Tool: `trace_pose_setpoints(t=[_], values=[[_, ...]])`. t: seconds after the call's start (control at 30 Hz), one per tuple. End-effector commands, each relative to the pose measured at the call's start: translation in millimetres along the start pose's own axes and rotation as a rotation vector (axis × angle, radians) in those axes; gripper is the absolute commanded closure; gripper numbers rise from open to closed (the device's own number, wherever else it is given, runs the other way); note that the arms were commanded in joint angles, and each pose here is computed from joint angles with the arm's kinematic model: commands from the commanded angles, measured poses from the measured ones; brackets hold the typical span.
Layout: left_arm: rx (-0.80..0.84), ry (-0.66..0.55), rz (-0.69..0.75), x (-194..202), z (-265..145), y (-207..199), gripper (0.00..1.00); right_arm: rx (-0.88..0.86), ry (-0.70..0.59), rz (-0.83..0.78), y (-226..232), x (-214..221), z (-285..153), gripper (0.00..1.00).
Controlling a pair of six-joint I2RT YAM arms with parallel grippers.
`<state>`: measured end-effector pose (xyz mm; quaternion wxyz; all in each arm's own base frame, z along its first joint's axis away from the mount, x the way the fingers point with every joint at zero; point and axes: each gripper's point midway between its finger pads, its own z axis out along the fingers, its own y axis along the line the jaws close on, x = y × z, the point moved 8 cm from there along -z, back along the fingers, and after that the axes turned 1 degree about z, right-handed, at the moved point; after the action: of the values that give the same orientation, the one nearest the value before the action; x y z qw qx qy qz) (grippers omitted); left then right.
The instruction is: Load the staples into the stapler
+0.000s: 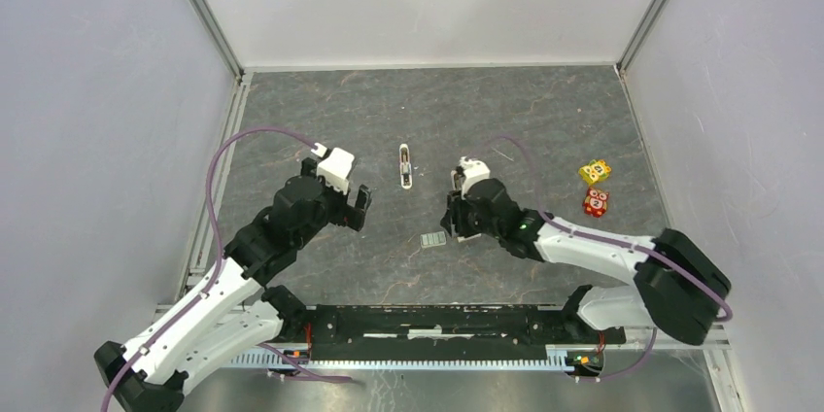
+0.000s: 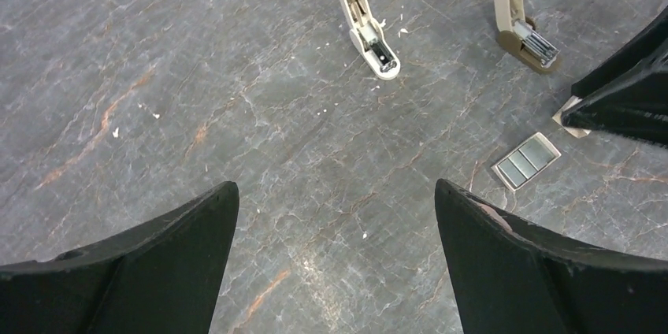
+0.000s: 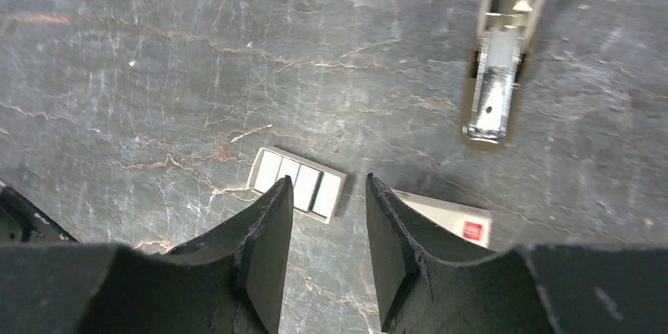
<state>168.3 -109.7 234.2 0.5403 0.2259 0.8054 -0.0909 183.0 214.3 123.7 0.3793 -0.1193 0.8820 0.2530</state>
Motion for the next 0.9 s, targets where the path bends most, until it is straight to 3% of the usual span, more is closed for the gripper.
trace_pose_setpoints(t=[0.0,0.2,0.4,0.87], values=[[-0.069,0.006,-0.078,-18,-7,5,0.00,0.054,0.011,-0.102,21,-8,14,0.54],[-0.179,0.008,-0.075,-20,-17,18,0.00,0.055,0.040,-0.145,41,0,25,0.56],[-0.193,-0.052,-0.092,-22,-24,21,0.00,0.099,0.096,-0.170,44,11,31,0.62],[-0.181,-0.046,-0.078,-21,-24,20,0.00,0.152,0.134,-0.189,43,23,35,0.66]])
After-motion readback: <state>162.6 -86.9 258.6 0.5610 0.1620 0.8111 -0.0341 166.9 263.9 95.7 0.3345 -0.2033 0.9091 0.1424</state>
